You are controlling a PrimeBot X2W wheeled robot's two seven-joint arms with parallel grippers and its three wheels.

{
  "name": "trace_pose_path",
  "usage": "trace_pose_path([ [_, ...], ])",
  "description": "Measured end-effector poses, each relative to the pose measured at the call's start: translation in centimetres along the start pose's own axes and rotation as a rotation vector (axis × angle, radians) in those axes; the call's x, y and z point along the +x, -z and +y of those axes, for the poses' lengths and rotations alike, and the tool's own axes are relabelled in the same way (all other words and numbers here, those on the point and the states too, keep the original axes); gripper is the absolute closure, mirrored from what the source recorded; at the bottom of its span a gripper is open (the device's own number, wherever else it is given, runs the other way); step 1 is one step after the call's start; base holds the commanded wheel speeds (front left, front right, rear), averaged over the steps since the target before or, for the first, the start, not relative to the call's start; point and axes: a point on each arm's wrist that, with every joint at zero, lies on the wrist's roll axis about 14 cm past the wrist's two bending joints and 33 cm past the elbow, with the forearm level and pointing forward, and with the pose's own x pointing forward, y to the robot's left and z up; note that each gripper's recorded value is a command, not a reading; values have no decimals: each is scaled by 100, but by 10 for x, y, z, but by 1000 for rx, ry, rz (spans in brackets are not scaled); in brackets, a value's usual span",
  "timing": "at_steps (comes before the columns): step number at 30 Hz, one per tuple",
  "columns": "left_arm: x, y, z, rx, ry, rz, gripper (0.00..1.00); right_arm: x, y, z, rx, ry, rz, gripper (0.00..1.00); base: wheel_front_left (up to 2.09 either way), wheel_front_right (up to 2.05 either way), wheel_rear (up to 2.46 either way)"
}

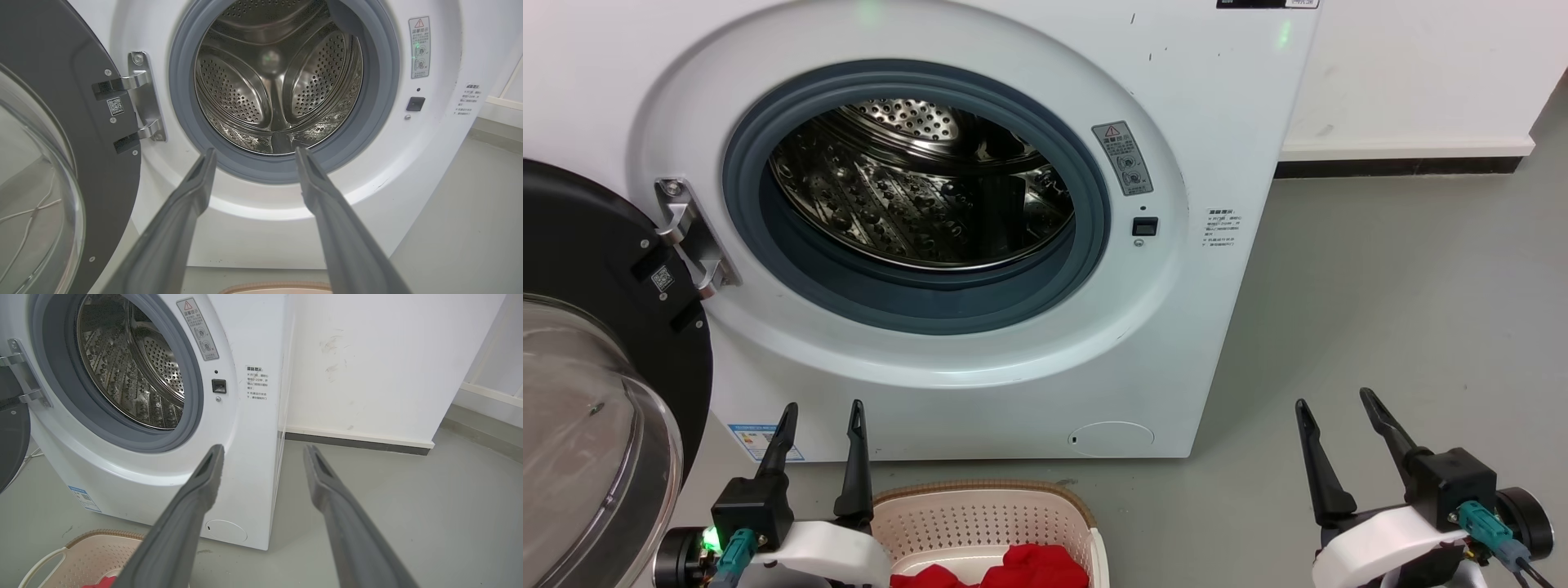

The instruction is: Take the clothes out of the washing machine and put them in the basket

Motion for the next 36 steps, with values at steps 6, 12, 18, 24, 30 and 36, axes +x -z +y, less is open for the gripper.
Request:
trace_pose_path([
  [6,-4,13,0,-14,-4,45,100,-5,12,1,13,1,37,100,0,0,0],
  [12,-6,22,11,-126,-55,92,100,-6,16,-2,146,19,43,100,0,0,0],
  [18,-6,24,13,-245,-76,104,100,-6,19,-6,270,39,48,100,0,0,0],
  [24,-5,24,15,-354,-95,109,100,-3,18,-10,383,54,41,100,0,0,0],
  [30,-5,25,17,-457,-111,117,100,-2,20,-13,490,70,42,100,0,0,0],
  [36,-5,27,19,-551,-127,125,100,2,17,-16,585,80,29,100,0,0,0],
])
